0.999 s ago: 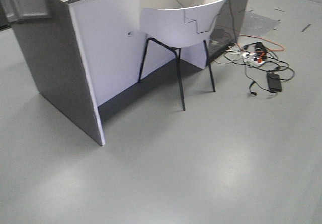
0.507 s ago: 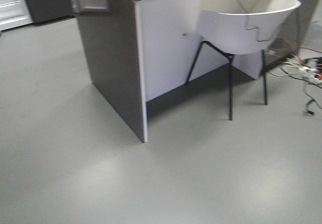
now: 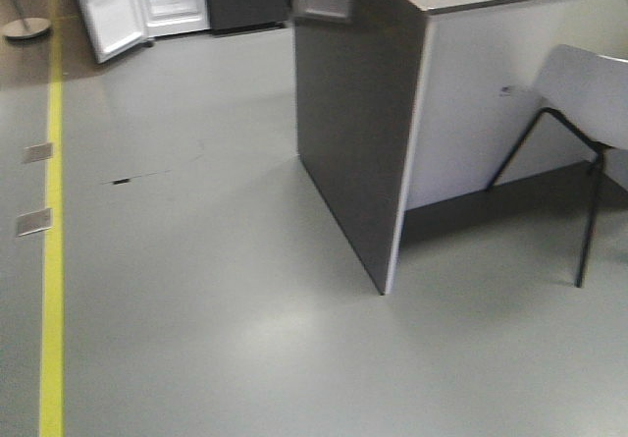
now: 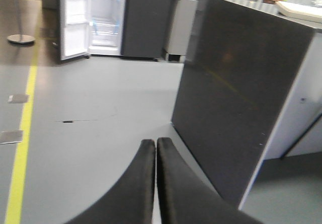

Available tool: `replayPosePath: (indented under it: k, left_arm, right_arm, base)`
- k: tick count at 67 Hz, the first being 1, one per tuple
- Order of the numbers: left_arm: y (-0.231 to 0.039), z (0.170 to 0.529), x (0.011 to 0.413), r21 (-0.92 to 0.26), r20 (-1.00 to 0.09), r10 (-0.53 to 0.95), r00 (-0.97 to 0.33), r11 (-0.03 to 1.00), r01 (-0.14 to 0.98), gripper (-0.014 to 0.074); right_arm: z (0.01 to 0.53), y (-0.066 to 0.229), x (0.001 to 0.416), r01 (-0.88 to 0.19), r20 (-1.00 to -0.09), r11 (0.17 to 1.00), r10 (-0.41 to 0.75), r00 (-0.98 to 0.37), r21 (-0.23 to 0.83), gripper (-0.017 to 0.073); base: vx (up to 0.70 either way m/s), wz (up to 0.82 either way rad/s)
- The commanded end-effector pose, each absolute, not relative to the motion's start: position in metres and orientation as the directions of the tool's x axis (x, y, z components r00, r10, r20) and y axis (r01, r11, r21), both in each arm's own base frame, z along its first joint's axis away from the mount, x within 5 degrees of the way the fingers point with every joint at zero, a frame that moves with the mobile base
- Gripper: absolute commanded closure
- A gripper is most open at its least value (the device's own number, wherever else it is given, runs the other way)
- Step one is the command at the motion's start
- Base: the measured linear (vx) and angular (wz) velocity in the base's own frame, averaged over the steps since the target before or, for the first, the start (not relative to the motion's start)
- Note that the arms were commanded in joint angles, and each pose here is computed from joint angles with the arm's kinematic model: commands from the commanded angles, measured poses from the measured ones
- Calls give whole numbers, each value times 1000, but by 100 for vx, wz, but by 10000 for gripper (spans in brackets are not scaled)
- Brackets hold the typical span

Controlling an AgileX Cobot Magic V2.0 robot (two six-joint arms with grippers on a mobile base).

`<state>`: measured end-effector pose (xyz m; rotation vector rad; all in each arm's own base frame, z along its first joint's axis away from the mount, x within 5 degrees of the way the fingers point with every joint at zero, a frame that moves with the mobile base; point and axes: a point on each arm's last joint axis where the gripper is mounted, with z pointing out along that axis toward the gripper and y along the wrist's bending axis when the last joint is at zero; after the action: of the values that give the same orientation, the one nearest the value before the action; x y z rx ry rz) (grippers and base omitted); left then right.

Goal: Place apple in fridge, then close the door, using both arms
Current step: 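Turn the base away from the counter holding the apple in the right gripper, then drive toward the open white refrigerator carrying the apple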

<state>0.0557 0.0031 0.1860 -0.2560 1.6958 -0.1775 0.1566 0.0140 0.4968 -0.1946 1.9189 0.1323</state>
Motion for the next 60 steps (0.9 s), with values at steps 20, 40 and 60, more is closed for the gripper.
replayPosePath:
  k: [20,40,60]
  left_arm:
    - [2,200,55,-274,-961,-275,-29,961,-27,601]
    - [2,200,55,-274,-961,-275,-29,961,-27,601]
    - [2,200,55,-274,-961,-275,-29,961,-27,601]
  right_arm:
    - [514,14,152,-188,-972,982,-54,-227,-11,356]
    - [514,14,152,-188,-972,982,-54,-227,-11,356]
    - [514,14,152,-188,-972,982,-54,-227,-11,356]
  base:
    - [11,42]
    - [11,39]
    - [11,35]
